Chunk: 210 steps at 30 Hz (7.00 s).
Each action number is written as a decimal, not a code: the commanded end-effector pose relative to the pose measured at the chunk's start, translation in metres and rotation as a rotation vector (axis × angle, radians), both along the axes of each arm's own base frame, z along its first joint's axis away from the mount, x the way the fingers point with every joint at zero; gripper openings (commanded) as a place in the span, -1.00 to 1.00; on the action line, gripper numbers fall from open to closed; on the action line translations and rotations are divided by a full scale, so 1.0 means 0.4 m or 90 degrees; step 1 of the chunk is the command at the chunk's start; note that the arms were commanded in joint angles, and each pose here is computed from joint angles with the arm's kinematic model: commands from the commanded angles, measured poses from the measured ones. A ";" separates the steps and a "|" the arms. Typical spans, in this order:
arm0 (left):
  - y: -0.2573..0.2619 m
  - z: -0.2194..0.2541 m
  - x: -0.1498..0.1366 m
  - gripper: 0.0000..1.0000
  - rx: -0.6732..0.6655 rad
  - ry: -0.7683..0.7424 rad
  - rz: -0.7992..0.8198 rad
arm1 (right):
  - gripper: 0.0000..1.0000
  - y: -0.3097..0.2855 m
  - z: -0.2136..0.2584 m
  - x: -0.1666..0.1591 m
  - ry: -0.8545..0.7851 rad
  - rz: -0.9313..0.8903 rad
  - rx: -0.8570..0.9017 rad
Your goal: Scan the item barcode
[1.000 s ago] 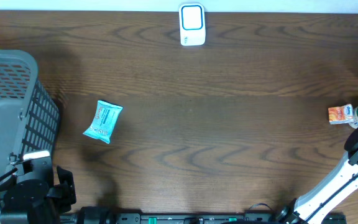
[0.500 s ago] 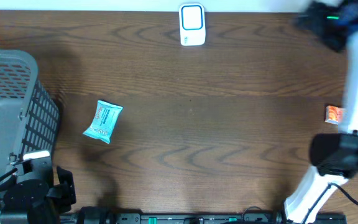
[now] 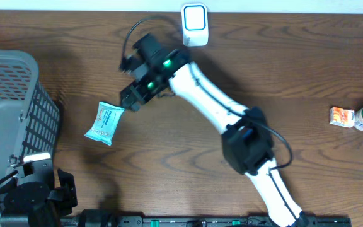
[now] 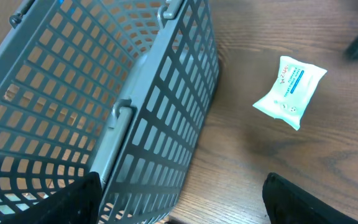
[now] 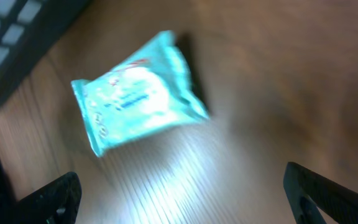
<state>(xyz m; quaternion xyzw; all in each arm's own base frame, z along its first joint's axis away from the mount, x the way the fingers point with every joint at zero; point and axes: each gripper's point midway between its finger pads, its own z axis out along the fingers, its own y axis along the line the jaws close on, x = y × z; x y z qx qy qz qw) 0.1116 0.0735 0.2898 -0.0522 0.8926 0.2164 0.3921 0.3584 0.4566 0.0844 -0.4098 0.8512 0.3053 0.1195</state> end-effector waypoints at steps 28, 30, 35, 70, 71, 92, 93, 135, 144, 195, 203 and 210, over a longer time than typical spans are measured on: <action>0.006 0.008 -0.004 0.67 0.012 -0.002 0.003 | -0.98 -0.007 -0.308 -0.002 -0.003 -0.017 -0.141; 0.006 0.008 -0.004 0.67 0.012 -0.002 0.003 | -0.98 -0.072 -0.290 0.027 0.001 -0.055 -0.190; 0.006 0.008 -0.004 0.66 0.012 -0.002 0.003 | -0.97 -0.321 -0.226 0.100 -0.019 -0.163 -0.380; 0.006 0.008 -0.004 0.67 0.012 -0.002 0.003 | -0.98 0.255 -0.083 0.058 -0.136 -0.256 0.059; 0.006 0.008 -0.004 0.67 0.012 -0.002 0.003 | -0.98 0.253 -0.094 0.056 -0.130 -0.260 0.055; 0.006 0.008 -0.004 0.67 0.012 -0.002 0.003 | -0.98 -0.353 0.092 -0.043 -0.064 -0.174 -0.419; 0.006 0.008 -0.004 0.67 0.012 -0.002 0.003 | -0.97 -0.342 0.104 -0.055 -0.043 -0.169 -0.393; 0.006 0.008 -0.004 0.67 0.012 -0.002 0.003 | -0.98 -0.286 -0.242 -0.100 -0.001 -0.304 -0.547; 0.006 0.008 -0.004 0.67 0.012 -0.002 0.003 | -0.88 -0.451 -0.097 -0.032 0.101 -0.352 -0.583; 0.006 0.008 -0.004 0.67 0.012 -0.002 0.003 | -0.97 -0.776 -0.076 0.110 0.223 -0.204 -0.368; 0.006 0.008 -0.004 0.67 0.012 -0.002 0.003 | -0.97 -1.006 0.110 0.189 -0.088 -0.547 -0.766; 0.006 0.008 -0.004 0.67 0.012 -0.002 0.003 | -0.97 -0.904 0.159 0.167 -0.239 -0.557 -0.833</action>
